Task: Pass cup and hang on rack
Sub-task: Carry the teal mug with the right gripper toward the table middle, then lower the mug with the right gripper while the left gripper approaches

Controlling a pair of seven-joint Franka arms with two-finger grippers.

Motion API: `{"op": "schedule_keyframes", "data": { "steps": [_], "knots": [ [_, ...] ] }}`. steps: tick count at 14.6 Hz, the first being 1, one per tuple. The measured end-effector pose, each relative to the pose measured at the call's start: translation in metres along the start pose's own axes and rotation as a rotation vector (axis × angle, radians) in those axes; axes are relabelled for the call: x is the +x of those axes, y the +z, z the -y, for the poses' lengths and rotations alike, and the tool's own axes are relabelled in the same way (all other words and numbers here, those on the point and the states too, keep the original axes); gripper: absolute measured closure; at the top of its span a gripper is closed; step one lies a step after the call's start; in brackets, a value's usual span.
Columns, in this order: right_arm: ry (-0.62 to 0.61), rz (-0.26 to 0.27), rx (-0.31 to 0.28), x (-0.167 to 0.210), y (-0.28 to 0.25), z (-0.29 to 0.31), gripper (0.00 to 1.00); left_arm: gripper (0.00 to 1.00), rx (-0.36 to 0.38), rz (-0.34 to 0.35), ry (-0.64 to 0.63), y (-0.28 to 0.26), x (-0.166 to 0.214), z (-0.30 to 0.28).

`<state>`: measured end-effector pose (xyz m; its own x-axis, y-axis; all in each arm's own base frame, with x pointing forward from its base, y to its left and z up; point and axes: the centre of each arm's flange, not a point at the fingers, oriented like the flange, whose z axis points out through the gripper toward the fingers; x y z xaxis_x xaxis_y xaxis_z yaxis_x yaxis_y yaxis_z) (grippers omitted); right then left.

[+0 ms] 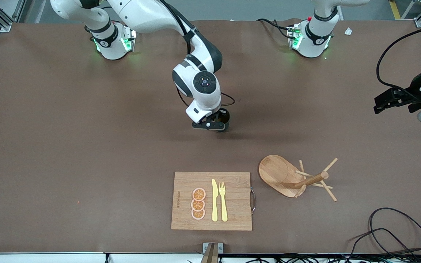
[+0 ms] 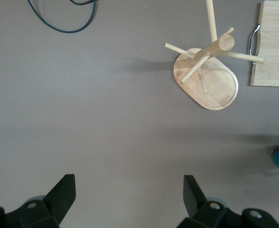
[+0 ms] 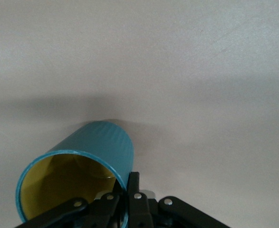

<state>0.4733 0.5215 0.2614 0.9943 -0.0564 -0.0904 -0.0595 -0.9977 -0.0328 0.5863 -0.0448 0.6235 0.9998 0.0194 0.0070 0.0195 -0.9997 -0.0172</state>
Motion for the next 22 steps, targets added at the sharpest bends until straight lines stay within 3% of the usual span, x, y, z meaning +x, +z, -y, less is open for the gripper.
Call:
{"op": "schedule_keyframes", "data": {
  "steps": [3,6,12,14,22],
  "knots": [
    [-0.058,-0.029,-0.036,0.001,0.004,-0.001,0.96,0.00,-0.026,0.004,-0.150,0.000,-0.002,-0.016],
    [-0.095,-0.041,-0.037,0.002,0.009,0.001,0.96,0.00,-0.025,0.015,-0.289,0.002,-0.010,-0.070],
    [-0.182,-0.052,-0.030,-0.003,0.012,0.007,0.95,0.00,0.058,0.033,-0.429,0.034,-0.020,-0.156],
    [-0.188,-0.049,-0.033,-0.003,0.015,0.007,0.83,0.00,0.094,0.033,-0.449,0.047,-0.023,-0.178],
    [-0.233,-0.076,-0.014,0.007,-0.006,0.018,0.05,0.00,0.169,0.013,-0.532,0.077,-0.045,-0.251]
  ]
}}
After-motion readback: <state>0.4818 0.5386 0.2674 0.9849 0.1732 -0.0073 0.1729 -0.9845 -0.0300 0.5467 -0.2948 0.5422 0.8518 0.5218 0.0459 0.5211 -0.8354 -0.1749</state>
